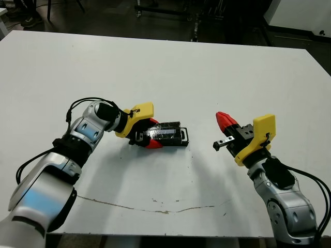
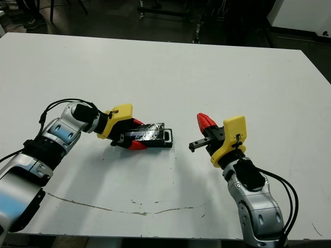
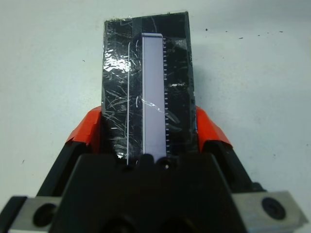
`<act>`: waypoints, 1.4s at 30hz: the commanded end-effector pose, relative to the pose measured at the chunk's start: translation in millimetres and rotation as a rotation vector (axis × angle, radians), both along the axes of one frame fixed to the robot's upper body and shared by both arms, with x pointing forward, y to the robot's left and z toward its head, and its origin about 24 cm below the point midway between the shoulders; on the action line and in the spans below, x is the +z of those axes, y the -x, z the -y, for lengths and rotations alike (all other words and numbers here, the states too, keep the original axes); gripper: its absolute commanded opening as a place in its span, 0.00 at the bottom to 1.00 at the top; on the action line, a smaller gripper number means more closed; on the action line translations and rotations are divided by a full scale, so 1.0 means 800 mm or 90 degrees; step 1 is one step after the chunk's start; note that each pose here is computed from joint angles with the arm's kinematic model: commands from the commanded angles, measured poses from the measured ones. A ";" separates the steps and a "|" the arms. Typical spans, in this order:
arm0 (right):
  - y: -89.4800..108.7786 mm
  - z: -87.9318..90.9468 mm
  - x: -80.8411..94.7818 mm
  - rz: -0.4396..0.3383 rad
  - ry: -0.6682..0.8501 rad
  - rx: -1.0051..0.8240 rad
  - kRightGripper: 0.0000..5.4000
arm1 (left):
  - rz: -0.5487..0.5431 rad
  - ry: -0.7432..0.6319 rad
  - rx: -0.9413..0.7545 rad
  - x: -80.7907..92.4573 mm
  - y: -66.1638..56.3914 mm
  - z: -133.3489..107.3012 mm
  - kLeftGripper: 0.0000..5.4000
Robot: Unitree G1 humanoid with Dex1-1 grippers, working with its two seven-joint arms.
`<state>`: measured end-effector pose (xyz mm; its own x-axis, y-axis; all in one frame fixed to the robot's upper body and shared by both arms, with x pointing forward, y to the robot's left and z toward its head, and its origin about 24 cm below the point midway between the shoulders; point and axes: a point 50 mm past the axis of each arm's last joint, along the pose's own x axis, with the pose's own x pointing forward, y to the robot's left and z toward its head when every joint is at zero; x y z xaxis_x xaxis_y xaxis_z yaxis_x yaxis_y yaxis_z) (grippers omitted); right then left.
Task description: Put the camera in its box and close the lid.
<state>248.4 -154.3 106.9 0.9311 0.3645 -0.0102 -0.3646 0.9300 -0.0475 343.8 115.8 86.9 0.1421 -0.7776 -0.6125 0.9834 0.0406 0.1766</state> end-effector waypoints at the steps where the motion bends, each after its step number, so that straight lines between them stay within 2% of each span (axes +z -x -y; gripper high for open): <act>1: 0.001 0.003 -0.003 -0.012 0.006 -0.006 0.00 | -0.022 -0.035 0.009 -0.023 0.006 0.011 0.58; 16: 0.001 0.003 -0.002 -0.011 0.000 -0.005 0.00 | -0.059 0.010 0.013 -0.031 0.010 0.024 0.58; 26: 0.001 0.003 -0.002 -0.012 0.005 -0.007 0.00 | -0.062 -0.017 -0.016 -0.032 0.009 0.037 0.58; 31: 0.001 0.004 -0.003 -0.014 0.002 -0.006 0.00 | -0.100 -0.038 -0.006 -0.036 0.009 0.045 0.58; 36: 0.002 0.004 -0.004 -0.014 0.002 -0.009 0.00 | -0.084 -0.043 -0.038 -0.038 0.011 0.055 0.58; 42: 0.002 0.006 -0.005 -0.008 0.001 -0.001 0.00 | -0.100 -0.046 -0.048 -0.042 0.012 0.067 0.58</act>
